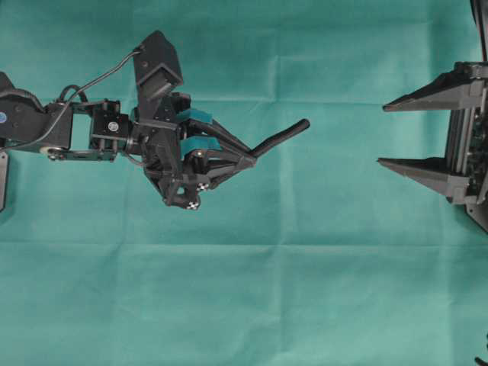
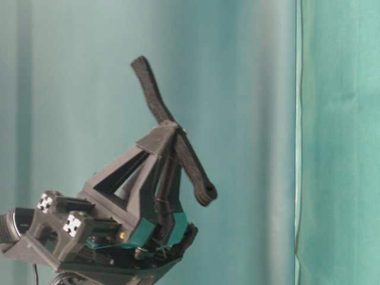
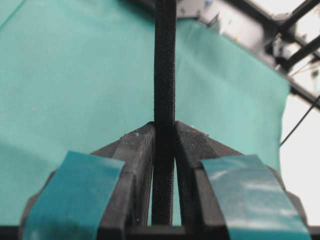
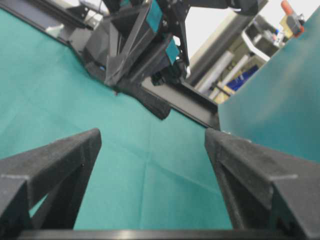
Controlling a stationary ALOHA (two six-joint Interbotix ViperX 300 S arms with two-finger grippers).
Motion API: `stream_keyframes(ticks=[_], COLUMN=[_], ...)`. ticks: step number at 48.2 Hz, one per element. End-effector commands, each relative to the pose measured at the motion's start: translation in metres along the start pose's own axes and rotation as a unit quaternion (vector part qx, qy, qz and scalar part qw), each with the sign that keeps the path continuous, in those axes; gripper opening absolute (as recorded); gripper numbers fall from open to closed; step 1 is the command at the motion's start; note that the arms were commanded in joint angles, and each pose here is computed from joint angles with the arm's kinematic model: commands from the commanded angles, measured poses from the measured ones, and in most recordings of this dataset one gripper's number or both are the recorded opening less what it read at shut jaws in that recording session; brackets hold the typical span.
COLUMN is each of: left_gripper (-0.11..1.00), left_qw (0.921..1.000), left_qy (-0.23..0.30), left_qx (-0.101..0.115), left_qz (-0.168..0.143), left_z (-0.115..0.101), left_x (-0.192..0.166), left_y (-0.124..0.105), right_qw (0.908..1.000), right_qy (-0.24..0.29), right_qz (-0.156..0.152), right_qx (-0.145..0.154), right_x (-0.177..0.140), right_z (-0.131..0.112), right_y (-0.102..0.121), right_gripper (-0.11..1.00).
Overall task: Peel off the Velcro with your right arm.
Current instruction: 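Lift the strip and rotate the left gripper to hold it upright, then move the open right gripper toward the strip's free upper layer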
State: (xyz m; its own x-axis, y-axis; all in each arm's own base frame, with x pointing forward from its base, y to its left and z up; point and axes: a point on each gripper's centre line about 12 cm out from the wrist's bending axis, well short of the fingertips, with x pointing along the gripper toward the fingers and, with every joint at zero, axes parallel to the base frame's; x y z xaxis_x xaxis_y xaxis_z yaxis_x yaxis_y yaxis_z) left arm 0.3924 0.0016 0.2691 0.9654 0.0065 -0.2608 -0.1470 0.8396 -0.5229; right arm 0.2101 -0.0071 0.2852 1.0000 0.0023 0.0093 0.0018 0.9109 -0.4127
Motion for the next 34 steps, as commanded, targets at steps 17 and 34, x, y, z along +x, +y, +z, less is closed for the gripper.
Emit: stream_keyframes(ticks=[17,34], left_gripper=[0.10,0.10], left_qw=[0.9990,0.9990], left_qy=[-0.035,-0.034], left_qx=[-0.017,-0.016], left_qz=[-0.024,-0.025], left_z=[0.008,0.008], left_x=[-0.008,-0.009], left_y=[-0.007,-0.007], right_qw=[0.9998,0.9997], right_qy=[-0.010,-0.007], right_qz=[0.003,0.001], right_qx=[-0.015,-0.023], right_x=[0.015,0.031], right_z=[0.000,-0.005], right_y=[-0.001,-0.004], right_gripper=[0.67,0.67])
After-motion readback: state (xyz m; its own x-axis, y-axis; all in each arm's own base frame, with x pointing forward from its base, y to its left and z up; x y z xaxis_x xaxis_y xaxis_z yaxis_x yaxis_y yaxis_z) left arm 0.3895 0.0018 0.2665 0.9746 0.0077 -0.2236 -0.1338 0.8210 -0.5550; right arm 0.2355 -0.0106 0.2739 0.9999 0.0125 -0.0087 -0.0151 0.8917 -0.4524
